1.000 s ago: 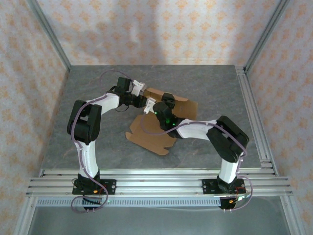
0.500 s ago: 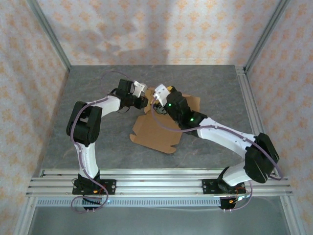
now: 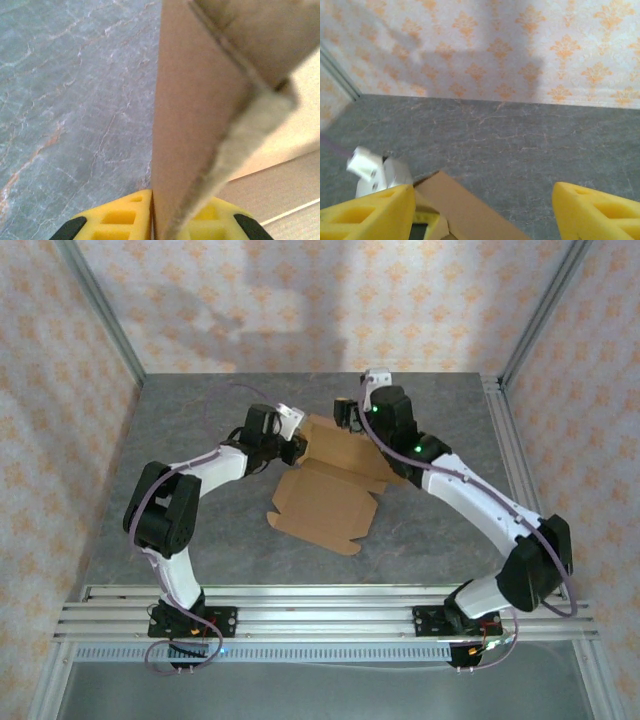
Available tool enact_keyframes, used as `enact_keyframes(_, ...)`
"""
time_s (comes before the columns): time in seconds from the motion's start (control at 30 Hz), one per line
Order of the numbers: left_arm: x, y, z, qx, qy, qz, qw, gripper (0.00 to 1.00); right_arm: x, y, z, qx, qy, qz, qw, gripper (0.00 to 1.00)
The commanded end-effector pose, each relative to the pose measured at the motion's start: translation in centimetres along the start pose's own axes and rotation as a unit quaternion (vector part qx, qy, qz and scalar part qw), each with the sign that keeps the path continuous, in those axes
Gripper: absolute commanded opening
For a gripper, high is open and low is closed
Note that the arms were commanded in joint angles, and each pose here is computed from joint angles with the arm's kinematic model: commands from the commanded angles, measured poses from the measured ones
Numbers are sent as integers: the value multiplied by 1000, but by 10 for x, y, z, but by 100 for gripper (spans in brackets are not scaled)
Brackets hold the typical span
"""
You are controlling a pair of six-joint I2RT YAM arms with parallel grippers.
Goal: Fold the paper box
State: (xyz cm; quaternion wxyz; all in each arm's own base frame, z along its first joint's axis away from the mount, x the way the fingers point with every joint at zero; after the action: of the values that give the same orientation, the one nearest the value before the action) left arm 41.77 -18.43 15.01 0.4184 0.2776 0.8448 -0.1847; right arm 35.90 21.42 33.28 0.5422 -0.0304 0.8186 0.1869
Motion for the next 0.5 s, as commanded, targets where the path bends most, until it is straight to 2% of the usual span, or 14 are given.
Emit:
enact_keyframes(0.0, -8, -7, 0, -52, -24, 30, 998, 16, 19, -2, 16, 4, 77, 41, 996, 72)
enact_keyframes(0.23, 1, -23, 5, -130, -36, 27, 990, 17, 38, -14, 39, 11, 135, 67, 989, 71)
enact_keyframes(0.47, 14, -30, 9, -122, -55, 0, 991, 19, 62, -36, 58, -50, 198, 163, 965, 70)
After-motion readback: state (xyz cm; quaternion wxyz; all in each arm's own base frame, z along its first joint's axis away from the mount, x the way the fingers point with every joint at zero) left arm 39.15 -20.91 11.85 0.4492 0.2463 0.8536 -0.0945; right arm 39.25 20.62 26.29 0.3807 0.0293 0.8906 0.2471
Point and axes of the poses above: each hand's point on the last joint's axis, 136 mm out from that joint toward the fingers, its own z axis out along the fingers, its own y axis along the line the jaws close on, x = y × z, the point moved 6 cm from there along -z, back along the fingers, and after that the axes turned 5 degrees about z, right-handed, at the moved point
